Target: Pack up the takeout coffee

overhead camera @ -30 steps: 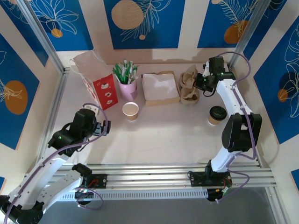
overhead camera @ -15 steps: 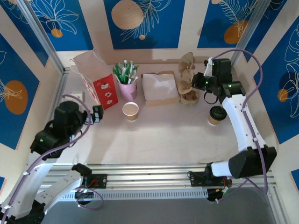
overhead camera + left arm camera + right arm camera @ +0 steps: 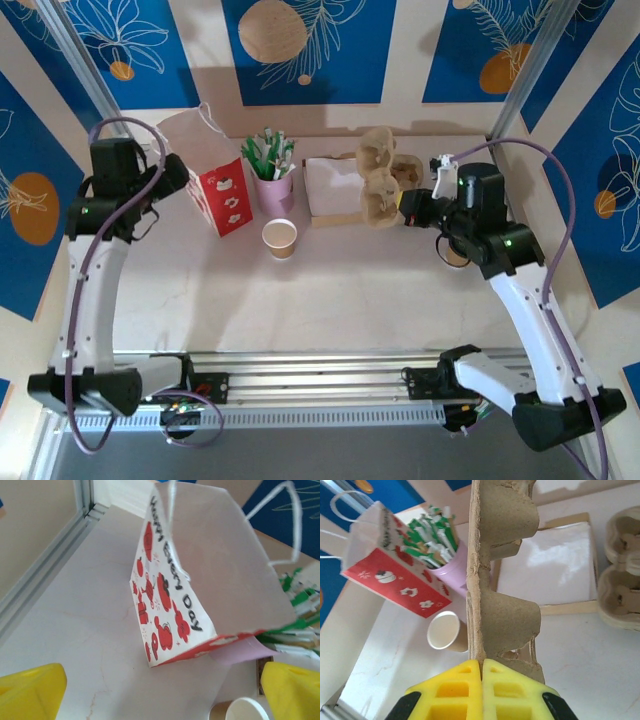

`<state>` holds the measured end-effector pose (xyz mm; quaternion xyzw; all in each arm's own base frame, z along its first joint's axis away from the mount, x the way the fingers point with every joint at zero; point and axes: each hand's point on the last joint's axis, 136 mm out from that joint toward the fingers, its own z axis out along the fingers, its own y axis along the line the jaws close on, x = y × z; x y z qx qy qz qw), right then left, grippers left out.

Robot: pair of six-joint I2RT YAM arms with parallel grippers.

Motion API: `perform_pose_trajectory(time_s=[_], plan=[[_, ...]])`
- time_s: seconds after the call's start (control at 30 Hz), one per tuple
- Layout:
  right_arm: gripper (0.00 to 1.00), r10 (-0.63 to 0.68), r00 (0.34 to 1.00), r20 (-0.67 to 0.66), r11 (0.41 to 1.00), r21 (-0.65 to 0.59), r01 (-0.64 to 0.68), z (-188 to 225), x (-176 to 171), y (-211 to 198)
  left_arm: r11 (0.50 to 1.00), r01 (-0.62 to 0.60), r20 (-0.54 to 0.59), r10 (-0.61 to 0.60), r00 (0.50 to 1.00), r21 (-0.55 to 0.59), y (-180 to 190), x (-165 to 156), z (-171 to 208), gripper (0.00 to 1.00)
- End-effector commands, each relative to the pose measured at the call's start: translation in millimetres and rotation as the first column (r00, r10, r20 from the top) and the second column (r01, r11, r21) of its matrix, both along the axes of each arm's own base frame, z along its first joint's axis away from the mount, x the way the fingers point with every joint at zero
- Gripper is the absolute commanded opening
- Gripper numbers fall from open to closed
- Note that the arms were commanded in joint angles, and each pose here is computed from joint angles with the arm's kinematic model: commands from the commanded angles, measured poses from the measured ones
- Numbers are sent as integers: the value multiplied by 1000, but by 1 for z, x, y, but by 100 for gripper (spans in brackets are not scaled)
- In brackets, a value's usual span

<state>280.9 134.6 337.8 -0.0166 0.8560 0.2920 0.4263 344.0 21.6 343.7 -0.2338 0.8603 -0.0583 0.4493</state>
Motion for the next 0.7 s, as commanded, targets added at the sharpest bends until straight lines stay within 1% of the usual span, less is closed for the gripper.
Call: perform_pose_trajectory(time_s=[0.0,0.17,0.37,0.53,0.6,0.67], plan=[[0,64,998,21,998,2,-64,3,-18,9,993,-26,30,30,999,-115,6,13,12,99],[0,112,993,47,994,7,-112,7,-33,16,985,-55,25,60,998,-165,14,48,8,96],[0,172,982,74,985,16,-174,12,-48,27,977,-32,42,42,998,-209,10,83,10,95],[0,196,975,105,980,20,-199,20,-58,31,978,-53,-14,52,999,-203,14,97,-14,93],[0,204,973,110,978,20,-207,22,-61,32,976,-57,-35,51,998,-209,14,103,-25,91],[0,216,969,119,975,22,-221,26,-64,34,973,-58,-51,47,998,-223,13,109,-35,87]])
